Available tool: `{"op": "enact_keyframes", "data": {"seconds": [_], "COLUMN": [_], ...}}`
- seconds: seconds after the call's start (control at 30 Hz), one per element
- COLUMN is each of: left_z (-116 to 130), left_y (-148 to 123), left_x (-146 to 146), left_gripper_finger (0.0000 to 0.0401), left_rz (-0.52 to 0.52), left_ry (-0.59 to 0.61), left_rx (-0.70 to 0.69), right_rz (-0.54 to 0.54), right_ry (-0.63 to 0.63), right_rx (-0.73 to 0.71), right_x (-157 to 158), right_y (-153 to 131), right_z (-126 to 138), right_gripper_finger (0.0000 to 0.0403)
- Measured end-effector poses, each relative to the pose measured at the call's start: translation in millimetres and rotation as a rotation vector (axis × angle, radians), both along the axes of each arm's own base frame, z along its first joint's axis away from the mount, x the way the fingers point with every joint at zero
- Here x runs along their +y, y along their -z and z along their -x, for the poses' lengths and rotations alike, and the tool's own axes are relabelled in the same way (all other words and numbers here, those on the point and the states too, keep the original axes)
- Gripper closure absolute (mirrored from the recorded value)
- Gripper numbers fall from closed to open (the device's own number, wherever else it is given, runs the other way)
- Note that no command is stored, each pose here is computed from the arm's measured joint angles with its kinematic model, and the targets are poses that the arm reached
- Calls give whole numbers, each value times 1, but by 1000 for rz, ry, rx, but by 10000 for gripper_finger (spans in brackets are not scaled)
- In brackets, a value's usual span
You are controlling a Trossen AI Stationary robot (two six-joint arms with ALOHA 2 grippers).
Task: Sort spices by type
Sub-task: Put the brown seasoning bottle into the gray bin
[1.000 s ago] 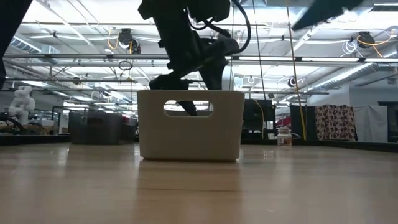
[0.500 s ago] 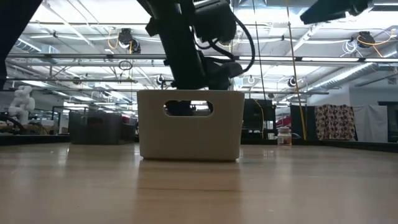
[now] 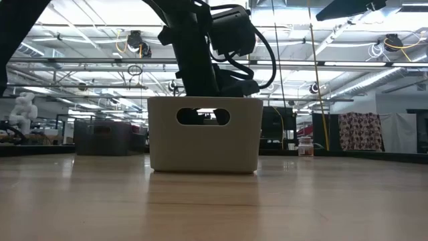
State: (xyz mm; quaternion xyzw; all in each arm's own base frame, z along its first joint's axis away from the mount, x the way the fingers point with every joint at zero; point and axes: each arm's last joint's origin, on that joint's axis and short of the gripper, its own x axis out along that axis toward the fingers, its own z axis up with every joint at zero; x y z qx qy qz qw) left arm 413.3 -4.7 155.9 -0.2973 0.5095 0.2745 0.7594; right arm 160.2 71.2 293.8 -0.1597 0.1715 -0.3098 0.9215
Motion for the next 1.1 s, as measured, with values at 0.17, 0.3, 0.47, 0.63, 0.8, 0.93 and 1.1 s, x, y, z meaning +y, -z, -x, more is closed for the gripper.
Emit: {"op": "enact_keyframes", "data": {"seconds": [0.17,0.3,0.47,0.63,0.8,0.93,1.1], "left_z": [0,1,0,-6,-8,-3,14], "left_y": [1,2,1,-8,-37,-67,-116], "left_x": [0,0,0,-4,-6,-9,-11], "left_gripper_finger": [119,160,210,210,196,197,204], "left_rz": [-22,-28,-31,-43,-63,-94,-156], "left_ry": [17,41,61,106,155,220,315], "left_rx": [3,15,11,-13,-53,-118,-241], "right_rz": [13,14,9,4,-5,-15,-41], "right_ry": [21,39,54,57,60,46,-47], "right_rx": [-4,-3,-6,-11,-19,-13,50], "right_x": [-4,-7,-9,-10,-10,-9,-7], "right_y": [-2,-2,-2,-2,-2,-2,2], "right_z": [-3,-5,-6,-6,-6,-6,-9], "right_gripper_finger": [140,140,140,140,140,140,140]}}
